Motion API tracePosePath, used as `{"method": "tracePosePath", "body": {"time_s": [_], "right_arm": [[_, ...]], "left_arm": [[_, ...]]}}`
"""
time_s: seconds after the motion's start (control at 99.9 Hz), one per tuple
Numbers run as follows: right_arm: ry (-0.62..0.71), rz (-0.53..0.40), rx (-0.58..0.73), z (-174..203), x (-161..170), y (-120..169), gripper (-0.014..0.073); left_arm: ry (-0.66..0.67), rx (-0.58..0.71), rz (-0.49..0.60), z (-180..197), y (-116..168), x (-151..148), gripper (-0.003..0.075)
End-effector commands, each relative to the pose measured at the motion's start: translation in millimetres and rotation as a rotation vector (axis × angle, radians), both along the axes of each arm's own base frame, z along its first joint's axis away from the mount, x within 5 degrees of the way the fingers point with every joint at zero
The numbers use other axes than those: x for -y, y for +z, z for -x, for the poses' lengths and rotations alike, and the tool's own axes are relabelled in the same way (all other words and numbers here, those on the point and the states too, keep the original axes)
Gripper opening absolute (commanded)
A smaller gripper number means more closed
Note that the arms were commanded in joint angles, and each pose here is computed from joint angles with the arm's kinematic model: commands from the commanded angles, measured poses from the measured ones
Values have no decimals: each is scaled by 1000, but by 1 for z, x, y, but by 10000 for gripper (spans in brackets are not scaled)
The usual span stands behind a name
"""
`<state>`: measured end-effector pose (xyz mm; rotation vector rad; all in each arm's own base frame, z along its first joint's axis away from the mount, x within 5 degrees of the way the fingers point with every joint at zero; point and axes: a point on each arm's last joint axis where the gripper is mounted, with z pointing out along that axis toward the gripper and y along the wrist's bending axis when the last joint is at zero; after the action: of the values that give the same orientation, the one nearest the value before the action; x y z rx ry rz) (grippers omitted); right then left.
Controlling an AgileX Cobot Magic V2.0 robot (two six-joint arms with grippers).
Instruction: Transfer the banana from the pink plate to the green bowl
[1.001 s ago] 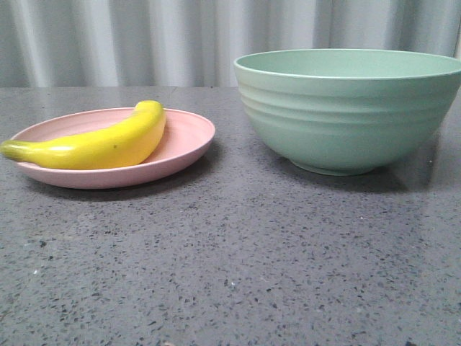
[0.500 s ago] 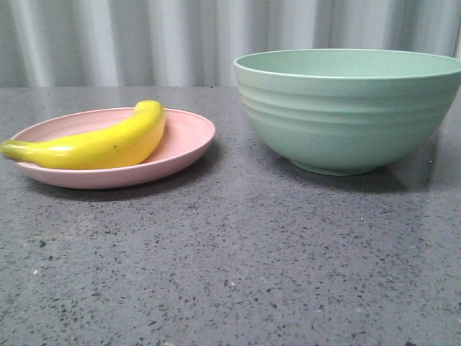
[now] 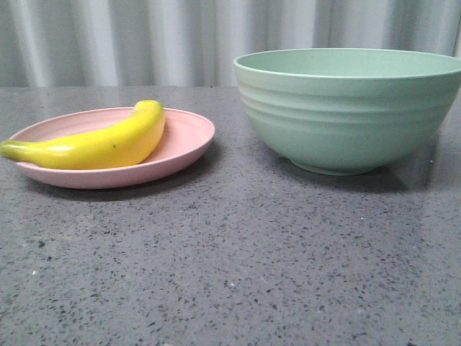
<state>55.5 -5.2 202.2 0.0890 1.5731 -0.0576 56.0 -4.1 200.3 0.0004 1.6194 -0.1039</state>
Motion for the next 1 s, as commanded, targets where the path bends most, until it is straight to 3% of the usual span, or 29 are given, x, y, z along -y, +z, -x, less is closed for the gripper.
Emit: {"method": "tracePosePath", "body": {"time_s": [0.0, 0.13, 0.3, 0.52, 0.59, 0.71, 0.78, 0.851, 0.991], "right_arm": [[-3, 19, 74, 1, 0, 22, -62], [-4, 5, -17, -5, 1, 40, -62], [14, -139, -154, -24, 0, 61, -62], [13, -157, -323, -46, 1, 66, -62], [12, -160, -348, -49, 1, 64, -62], [10, -159, -342, -51, 2, 64, -62], [9, -159, -321, -52, 2, 66, -62], [9, -158, -317, -52, 2, 66, -62], [9, -159, -315, -52, 2, 66, -62]], "left_arm": [[4, 135, 22, 4, 20, -1, -20], [0, 105, 37, 2, 36, 0, -21], [-1, 80, 44, -7, 61, 1, -20], [11, 114, 47, -24, 78, 0, -13], [14, 109, 46, -29, 78, 0, 57], [17, 103, 46, -35, 78, 1, 343], [20, 115, 46, -38, 78, 0, 459], [23, 119, 46, -41, 76, 0, 498], [21, 138, 47, -47, 82, 1, 497]]}}
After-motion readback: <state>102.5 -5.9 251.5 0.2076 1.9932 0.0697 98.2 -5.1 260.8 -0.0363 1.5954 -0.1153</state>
